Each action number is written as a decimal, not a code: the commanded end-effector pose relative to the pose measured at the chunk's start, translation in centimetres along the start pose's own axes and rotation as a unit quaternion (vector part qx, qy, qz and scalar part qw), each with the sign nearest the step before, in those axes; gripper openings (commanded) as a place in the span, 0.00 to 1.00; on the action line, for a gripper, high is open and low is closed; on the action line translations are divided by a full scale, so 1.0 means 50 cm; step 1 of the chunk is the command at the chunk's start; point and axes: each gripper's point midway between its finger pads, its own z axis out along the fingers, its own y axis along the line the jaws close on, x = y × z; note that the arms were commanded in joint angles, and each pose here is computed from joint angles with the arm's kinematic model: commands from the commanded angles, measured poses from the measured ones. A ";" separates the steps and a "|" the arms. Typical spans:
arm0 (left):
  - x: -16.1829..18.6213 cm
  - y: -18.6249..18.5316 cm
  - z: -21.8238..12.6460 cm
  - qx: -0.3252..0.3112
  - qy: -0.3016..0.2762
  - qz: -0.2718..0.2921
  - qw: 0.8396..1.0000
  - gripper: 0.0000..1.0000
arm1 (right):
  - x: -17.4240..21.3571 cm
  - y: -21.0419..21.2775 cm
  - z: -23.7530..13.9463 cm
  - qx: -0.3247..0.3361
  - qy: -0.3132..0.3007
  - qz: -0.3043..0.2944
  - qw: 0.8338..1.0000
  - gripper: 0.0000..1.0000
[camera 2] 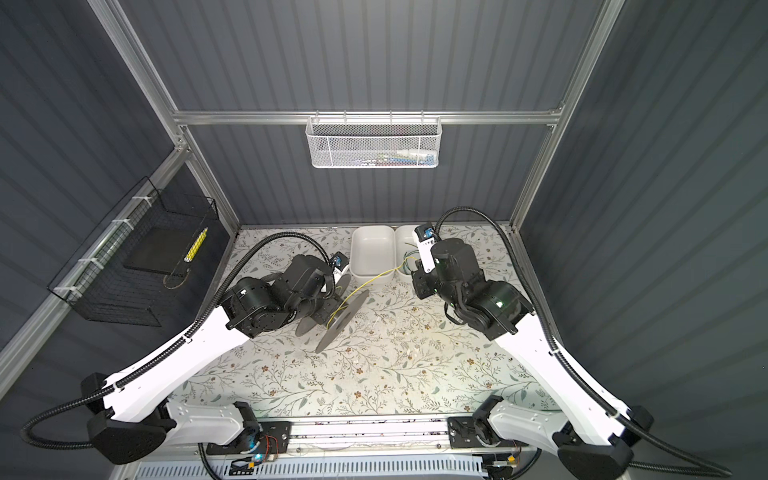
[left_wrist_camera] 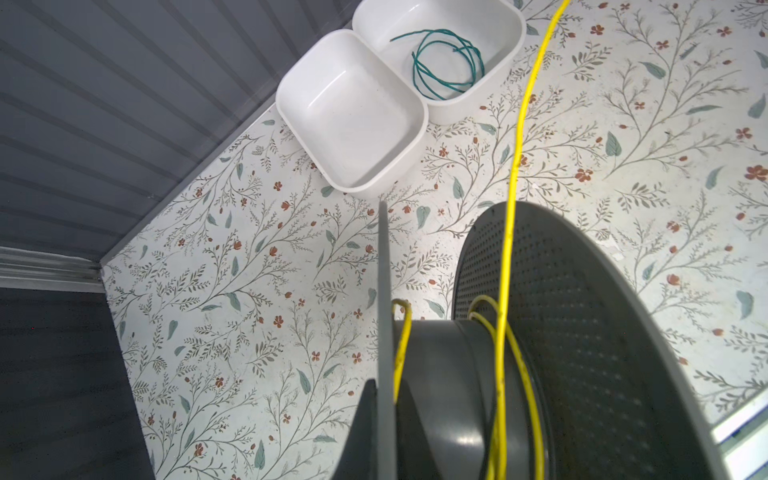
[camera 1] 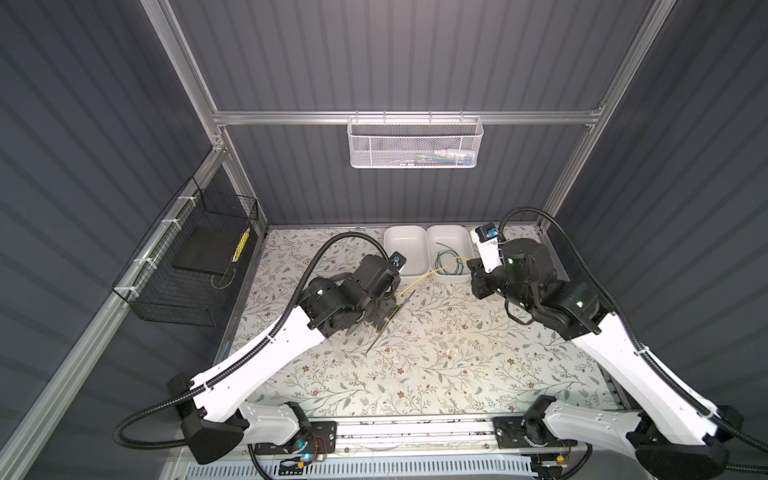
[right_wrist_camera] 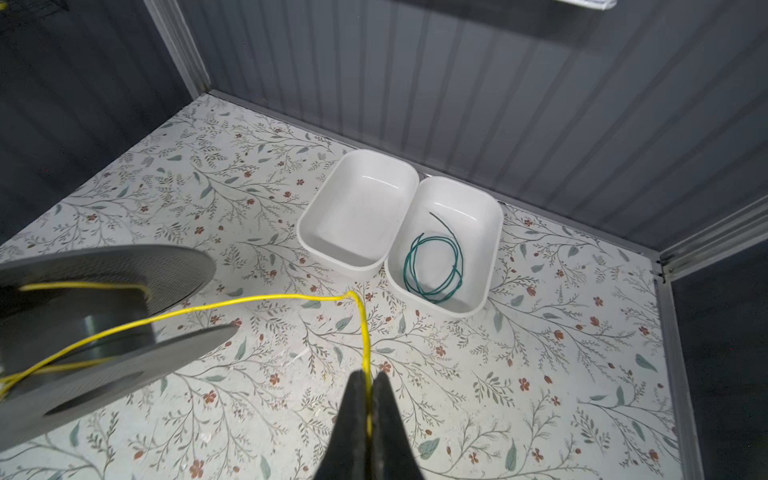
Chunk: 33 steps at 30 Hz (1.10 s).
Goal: Wrap the cables
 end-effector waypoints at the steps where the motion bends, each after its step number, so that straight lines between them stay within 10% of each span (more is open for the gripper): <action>1: -0.010 0.005 -0.060 0.024 -0.021 -0.010 0.999 0.00 | 0.002 -0.019 0.044 0.002 -0.014 0.017 1.000 0.00; 12: -0.132 0.035 -0.161 0.070 -0.104 -0.094 0.988 0.00 | 0.258 -0.039 0.163 -0.005 0.065 0.108 0.992 0.00; 19: -0.245 0.127 -0.170 0.053 -0.188 -0.238 0.951 0.00 | 0.331 0.048 0.156 -0.067 0.051 0.192 0.978 0.00; 26: -0.300 0.188 -0.098 -0.021 -0.231 -0.337 0.913 0.00 | 0.320 0.196 0.093 -0.129 0.018 0.186 0.974 0.00; 33: -0.269 0.240 0.014 -0.165 -0.175 -0.290 0.926 0.00 | 0.232 0.288 -0.037 -0.187 -0.032 0.132 0.973 0.00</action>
